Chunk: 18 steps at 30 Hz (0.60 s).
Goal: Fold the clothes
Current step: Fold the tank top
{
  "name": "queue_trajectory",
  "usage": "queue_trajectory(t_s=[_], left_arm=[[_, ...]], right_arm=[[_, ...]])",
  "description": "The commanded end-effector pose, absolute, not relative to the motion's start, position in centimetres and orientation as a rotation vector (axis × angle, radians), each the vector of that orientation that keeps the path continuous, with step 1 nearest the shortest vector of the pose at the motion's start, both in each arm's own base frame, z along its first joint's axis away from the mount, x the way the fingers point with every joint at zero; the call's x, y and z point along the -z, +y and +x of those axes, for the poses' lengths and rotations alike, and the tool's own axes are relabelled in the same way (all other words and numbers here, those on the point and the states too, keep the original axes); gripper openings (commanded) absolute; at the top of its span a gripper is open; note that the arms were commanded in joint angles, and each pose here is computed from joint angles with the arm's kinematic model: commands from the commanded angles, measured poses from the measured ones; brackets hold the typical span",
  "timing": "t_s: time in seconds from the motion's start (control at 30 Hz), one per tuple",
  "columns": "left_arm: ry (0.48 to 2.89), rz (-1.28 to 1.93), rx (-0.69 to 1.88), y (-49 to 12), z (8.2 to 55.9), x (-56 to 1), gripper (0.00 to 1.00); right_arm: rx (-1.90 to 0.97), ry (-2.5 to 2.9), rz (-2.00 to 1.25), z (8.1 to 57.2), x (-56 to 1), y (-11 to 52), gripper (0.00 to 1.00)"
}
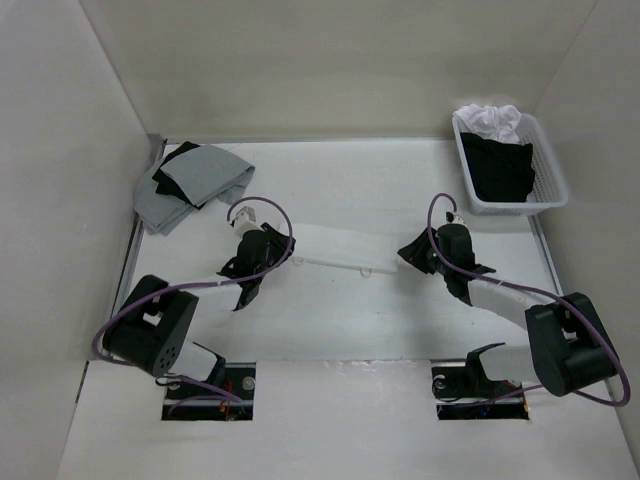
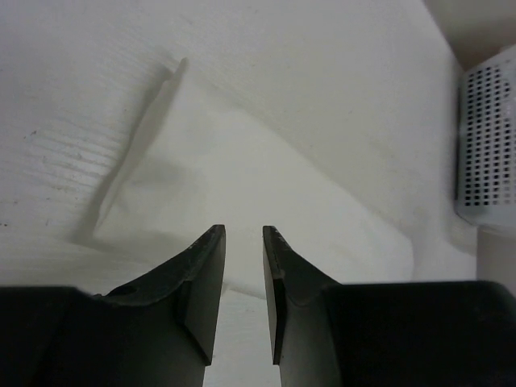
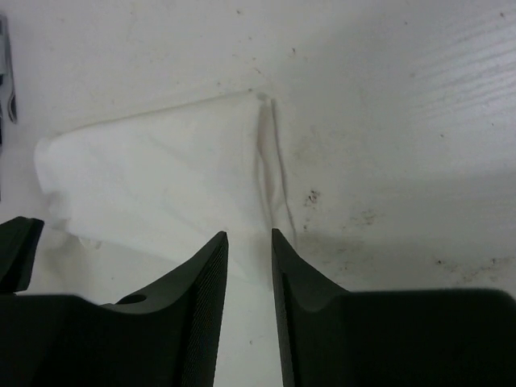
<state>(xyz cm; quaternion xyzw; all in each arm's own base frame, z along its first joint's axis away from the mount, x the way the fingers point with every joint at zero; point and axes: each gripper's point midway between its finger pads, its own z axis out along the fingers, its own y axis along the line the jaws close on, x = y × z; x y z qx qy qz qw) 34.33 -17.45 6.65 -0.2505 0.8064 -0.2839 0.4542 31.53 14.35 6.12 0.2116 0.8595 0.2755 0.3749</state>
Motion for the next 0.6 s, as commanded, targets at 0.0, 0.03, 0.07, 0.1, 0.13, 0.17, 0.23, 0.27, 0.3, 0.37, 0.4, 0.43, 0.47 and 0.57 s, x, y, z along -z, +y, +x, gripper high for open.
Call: queue_trajectory(t_s=[0.0, 0.03, 0.07, 0.1, 0.13, 0.17, 0.23, 0.27, 0.3, 0.37, 0.4, 0.43, 0.47, 0.57], left_arm=[[1.846, -0.575, 0.797, -17.7, 34.7, -11.5, 0.24], [1.837, -0.567, 0.799, -17.7, 34.5, -11.9, 0.25], [1.832, -0.562, 0.799, -17.6, 34.4, -12.2, 0.25], [1.827, -0.559, 0.799, -17.5, 34.3, -12.3, 0.25], [1.824, -0.559, 0.799, -17.3, 34.2, -12.4, 0.25], [1.823, -0.558, 0.801, -17.3, 34.2, -12.4, 0.25], [1.823, -0.555, 0.806, -17.3, 34.0, -12.4, 0.25], [1.818, -0.553, 0.811, -17.3, 34.0, -12.6, 0.25], [1.814, -0.551, 0.814, -17.4, 34.0, -12.7, 0.25], [1.802, -0.543, 0.826, -17.5, 33.9, -13.3, 0.25], [1.799, -0.538, 0.83, -17.6, 33.8, -13.5, 0.25], [1.791, -0.534, 0.835, -17.7, 33.8, -13.8, 0.25], [1.786, -0.531, 0.839, -17.7, 33.7, -14.0, 0.25], [1.78, -0.517, 0.856, -18.2, 33.3, -14.5, 0.25]], right_arm=[[-0.738, 2.175, 0.528, 32.3, -6.2, 14.7, 0.36], [-0.753, 2.195, 0.529, 32.4, -5.6, 15.0, 0.37], [-0.779, 2.208, 0.524, 32.4, -5.2, 15.4, 0.39], [-0.807, 2.213, 0.53, 32.5, -4.9, 15.9, 0.4], [-0.832, 2.214, 0.538, 32.6, -4.6, 16.2, 0.41], [-0.853, 2.212, 0.558, 32.7, -4.4, 16.4, 0.41], [-0.87, 2.217, 0.591, 32.9, -3.8, 16.6, 0.42], [-0.875, 2.215, 0.599, 33.1, -3.8, 16.6, 0.4], [-0.874, 2.215, 0.608, 33.3, -3.9, 16.8, 0.36], [-0.871, 2.212, 0.635, 33.7, -3.9, 16.8, 0.2], [-0.87, 2.206, 0.65, 33.8, -3.9, 16.7, 0.12], [-0.868, 2.189, 0.667, 33.9, -4.1, 16.6, 0.07], [-0.857, 2.17, 0.675, 33.8, -4.4, 16.2, 0.05], [-0.793, 2.132, 0.674, 32.9, -5.7, 14.6, 0.03]])
